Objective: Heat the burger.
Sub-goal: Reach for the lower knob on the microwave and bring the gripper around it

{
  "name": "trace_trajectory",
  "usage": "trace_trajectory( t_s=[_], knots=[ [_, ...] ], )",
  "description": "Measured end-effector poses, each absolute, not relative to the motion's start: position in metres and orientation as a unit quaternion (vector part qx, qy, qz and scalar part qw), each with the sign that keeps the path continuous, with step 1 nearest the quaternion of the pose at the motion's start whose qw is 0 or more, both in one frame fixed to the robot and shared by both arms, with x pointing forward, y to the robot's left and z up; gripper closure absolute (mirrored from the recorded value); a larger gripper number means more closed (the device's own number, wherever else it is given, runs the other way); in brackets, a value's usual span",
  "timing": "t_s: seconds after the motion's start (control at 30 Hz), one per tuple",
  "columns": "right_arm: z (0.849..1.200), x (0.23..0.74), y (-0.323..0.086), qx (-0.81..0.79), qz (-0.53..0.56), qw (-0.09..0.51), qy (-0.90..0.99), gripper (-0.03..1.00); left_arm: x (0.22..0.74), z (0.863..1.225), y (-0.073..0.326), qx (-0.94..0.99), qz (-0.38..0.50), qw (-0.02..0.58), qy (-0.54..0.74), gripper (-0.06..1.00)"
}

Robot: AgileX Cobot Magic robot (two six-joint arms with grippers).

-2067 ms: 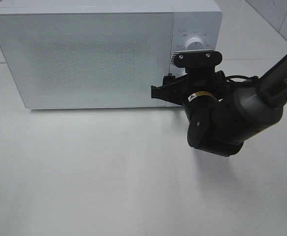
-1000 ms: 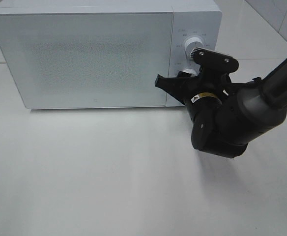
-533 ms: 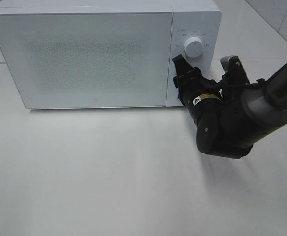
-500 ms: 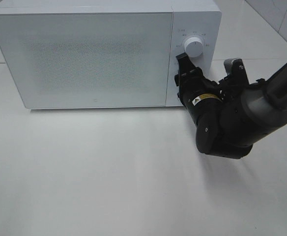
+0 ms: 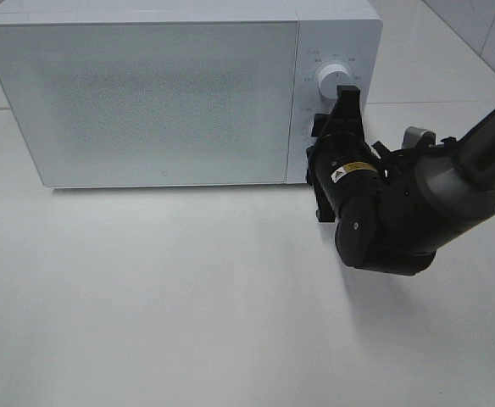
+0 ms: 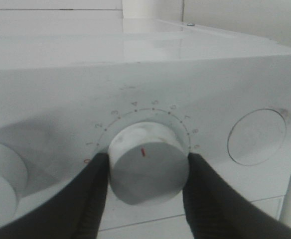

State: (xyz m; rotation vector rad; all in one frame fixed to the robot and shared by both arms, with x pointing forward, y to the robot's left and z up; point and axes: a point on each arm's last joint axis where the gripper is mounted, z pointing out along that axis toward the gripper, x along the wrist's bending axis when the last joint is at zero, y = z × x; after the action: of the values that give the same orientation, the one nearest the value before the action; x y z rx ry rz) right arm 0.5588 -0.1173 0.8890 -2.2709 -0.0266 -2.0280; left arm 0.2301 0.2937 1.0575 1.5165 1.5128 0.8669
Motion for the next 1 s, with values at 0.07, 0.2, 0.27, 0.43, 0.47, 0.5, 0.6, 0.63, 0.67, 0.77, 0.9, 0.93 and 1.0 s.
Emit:
trace_trajectory(
  t_s=[0.07, 0.2, 0.27, 0.43, 0.47, 0.5, 0.6, 0.63, 0.67, 0.77, 0.9, 0.93, 1.0],
  knots=[
    [0.8889, 0.5585, -0.1171, -0.745, -0.664, 0.068, 0.011, 0.55, 0.2301, 1.0575, 0.2937, 0.6, 0.343, 0.404, 0.599, 0.11],
    [0.8892, 0.5585, -0.1167, -0.744, -0.663, 0.086, 0.027, 0.55, 0.2301, 1.0575, 0.2937, 0.6, 0.343, 0.404, 0.599, 0.11],
    [0.8893, 0.5585, -0.1166, -0.743, -0.662, 0.091, 0.032, 0.55, 0.2301, 1.0575, 0.2937, 0.6, 0.343, 0.404, 0.599, 0.11],
    [0.8894, 0.5584, -0.1163, -0.742, -0.662, 0.095, 0.036, 0.55, 0.2301, 1.0575, 0.2937, 0.6, 0.343, 0.404, 0.599, 0.11],
    [0.8894, 0.5584, -0.1163, -0.742, -0.662, 0.095, 0.036, 0.55, 0.2301, 1.0575, 0.2937, 0.6, 0.343, 0.404, 0.599, 0.11],
    [0.8894, 0.5584, -0.1163, -0.742, -0.662, 0.095, 0.036, 0.55, 0.2301, 1.0575, 0.2937, 0.6, 0.343, 0.404, 0.599, 0.11],
    [0.8894, 0.5584, -0.1164, -0.742, -0.662, 0.095, 0.036, 0.55, 0.2301, 1.0575, 0.2937, 0.6, 0.343, 0.404, 0.599, 0.11],
    [0.8894, 0.5584, -0.1164, -0.742, -0.662, 0.095, 0.036, 0.55, 0.2301, 1.0575, 0.2937, 0.6, 0.343, 0.404, 0.599, 0.11],
    [0.8895, 0.5584, -0.1164, -0.742, -0.663, 0.094, 0.035, 0.55, 0.2301, 1.0575, 0.2937, 0.6, 0.343, 0.404, 0.599, 0.11],
    [0.8894, 0.5584, -0.1165, -0.742, -0.663, 0.09, 0.033, 0.55, 0.2301, 1.0575, 0.2937, 0.6, 0.343, 0.404, 0.599, 0.11],
    [0.8894, 0.5584, -0.1167, -0.743, -0.663, 0.089, 0.033, 0.55, 0.2301, 1.0575, 0.2937, 0.6, 0.343, 0.404, 0.599, 0.11],
    [0.8893, 0.5584, -0.117, -0.743, -0.663, 0.086, 0.031, 0.55, 0.2301, 1.0575, 0.2937, 0.6, 0.343, 0.404, 0.599, 0.11],
    [0.8893, 0.5584, -0.1172, -0.743, -0.663, 0.084, 0.031, 0.55, 0.2301, 1.0575, 0.2937, 0.6, 0.343, 0.404, 0.599, 0.11]
  ],
)
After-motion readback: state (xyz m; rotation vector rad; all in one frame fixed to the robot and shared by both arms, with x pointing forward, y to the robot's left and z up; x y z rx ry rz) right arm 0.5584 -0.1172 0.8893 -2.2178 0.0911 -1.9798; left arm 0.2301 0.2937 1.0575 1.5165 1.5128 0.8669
